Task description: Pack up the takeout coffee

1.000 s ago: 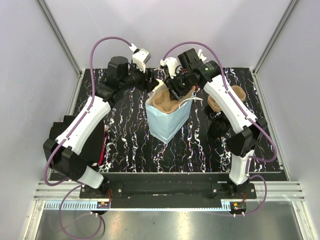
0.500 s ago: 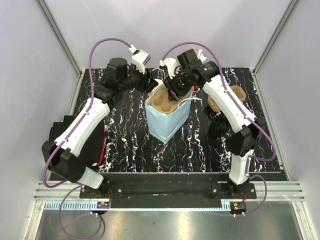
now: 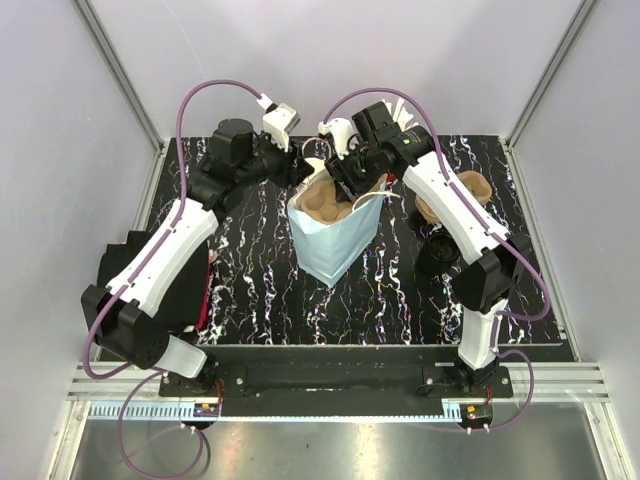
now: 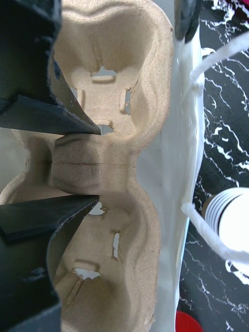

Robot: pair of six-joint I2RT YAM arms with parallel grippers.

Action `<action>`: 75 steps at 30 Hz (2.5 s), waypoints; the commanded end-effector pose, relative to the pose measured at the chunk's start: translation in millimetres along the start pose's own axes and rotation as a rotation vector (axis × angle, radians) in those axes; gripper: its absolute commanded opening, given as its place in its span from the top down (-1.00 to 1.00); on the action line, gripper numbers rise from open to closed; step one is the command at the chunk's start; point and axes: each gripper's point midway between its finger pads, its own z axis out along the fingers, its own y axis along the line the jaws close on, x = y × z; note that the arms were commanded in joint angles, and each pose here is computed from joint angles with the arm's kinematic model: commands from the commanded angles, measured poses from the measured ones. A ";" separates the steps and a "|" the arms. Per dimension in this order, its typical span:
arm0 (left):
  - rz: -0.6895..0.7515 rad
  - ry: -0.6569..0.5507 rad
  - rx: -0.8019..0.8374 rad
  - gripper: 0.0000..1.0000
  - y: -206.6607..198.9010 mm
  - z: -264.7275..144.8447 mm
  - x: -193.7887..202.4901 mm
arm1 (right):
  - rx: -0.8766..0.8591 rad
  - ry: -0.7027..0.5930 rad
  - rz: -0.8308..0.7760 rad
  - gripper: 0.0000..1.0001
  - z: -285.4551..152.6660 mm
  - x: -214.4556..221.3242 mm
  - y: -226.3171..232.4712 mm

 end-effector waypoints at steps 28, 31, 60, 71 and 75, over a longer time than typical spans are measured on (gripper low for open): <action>0.036 -0.090 0.034 0.51 -11.9 -10.5 -22.8 | -0.135 -0.042 0.120 -0.05 -14.3 3.2 4.4; 0.035 -0.085 0.032 0.55 -11.7 -9.5 -21.8 | -0.149 -0.043 0.141 -0.06 -13.8 4.5 1.4; 0.036 -0.065 0.068 0.66 -25.5 -6.4 -12.4 | -0.227 -0.004 0.235 -0.05 2.7 17.8 -2.3; 0.037 -0.053 0.089 0.67 -32.4 -0.2 -7.8 | -0.226 0.021 0.270 -0.05 12.8 25.9 -8.8; 0.038 -0.054 0.083 0.67 -31.4 -0.3 -8.2 | -0.220 0.034 0.281 -0.04 16.9 29.0 -11.2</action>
